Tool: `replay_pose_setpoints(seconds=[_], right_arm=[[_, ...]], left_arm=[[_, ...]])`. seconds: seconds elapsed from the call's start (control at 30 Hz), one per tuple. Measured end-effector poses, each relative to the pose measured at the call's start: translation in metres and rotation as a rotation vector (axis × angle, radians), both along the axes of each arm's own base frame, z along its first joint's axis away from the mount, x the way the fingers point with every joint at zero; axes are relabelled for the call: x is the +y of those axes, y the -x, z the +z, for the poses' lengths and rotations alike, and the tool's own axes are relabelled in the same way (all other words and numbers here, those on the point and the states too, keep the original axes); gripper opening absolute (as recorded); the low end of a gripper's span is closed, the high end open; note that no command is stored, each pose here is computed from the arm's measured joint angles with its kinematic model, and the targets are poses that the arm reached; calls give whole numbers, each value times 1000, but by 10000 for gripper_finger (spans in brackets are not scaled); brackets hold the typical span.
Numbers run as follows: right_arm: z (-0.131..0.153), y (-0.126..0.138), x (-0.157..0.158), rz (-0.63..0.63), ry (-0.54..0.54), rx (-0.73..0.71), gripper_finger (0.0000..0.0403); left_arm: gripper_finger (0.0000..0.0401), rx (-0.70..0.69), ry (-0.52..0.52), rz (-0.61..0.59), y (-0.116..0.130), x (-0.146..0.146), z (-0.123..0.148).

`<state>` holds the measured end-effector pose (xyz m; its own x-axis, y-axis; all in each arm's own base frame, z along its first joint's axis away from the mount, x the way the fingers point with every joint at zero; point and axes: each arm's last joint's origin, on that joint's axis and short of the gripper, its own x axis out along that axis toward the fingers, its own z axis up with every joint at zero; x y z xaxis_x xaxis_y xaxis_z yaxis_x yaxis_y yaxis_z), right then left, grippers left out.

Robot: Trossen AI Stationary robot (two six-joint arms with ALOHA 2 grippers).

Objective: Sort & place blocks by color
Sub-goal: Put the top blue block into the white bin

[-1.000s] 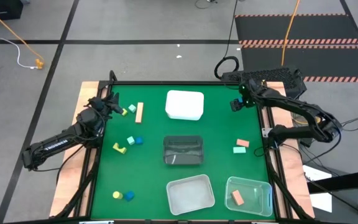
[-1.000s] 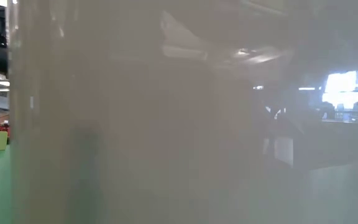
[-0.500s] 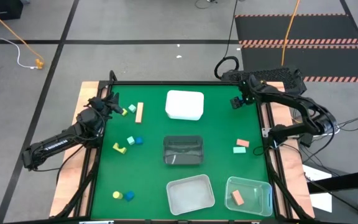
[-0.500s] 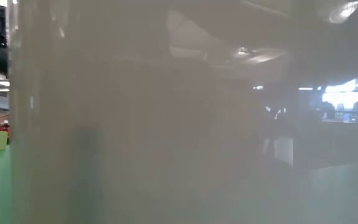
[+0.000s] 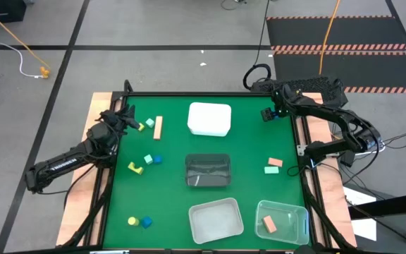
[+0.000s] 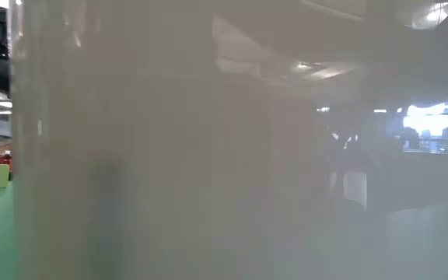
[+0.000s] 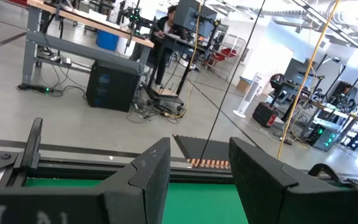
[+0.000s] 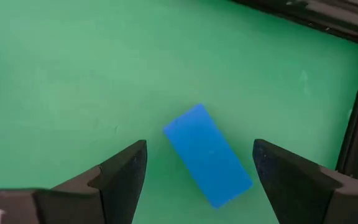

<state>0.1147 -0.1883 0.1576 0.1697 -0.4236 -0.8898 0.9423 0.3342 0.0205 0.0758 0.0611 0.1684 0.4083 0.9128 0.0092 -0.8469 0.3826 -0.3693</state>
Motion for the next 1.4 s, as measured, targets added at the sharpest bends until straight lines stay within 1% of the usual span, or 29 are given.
replay_pose_setpoints(seconds=[0.27, 0.43, 0.5, 0.57, 0.67, 0.77, 0.9, 1.0, 1.1, 1.2, 1.27, 1.4], right_arm=[[-1, 0, 1, 13, -10, 12, 281], [-5, -5, -1, -30, 3, 7, 281], [-8, -8, -1, -41, 9, 29, 281], [-12, -11, 1, -25, -2, 60, 281], [-19, -16, 3, 31, -31, 102, 280], [-23, -21, 4, 72, -28, 145, 272], [-26, -24, 5, 94, -24, 173, 251], [-26, -25, 6, 101, -28, 167, 224], [-26, -25, 6, 107, -40, 149, 188], [-26, -26, 6, 113, -45, 136, 143], [-25, -25, 7, 88, -47, 118, 114], [-19, -24, 9, 30, -62, 45, 110]], left_arm=[[163, 0, 0, 0, 0, 0, 0], [163, 0, 0, 0, 0, 0, 0], [163, 0, 0, 0, 0, 0, 0], [163, 0, 0, 0, 0, 0, 0], [163, 0, 0, -1, 0, 0, 0], [163, 0, 0, 0, 0, 0, 0], [163, 0, 0, 0, 0, 0, 0], [163, 0, 0, 0, 0, 0, 0], [163, 0, 0, 0, 0, 0, 0], [163, 0, 0, 0, 0, 0, 0], [163, 0, 0, 0, 0, 0, 0], [163, 0, 0, 0, 0, 0, 0]])
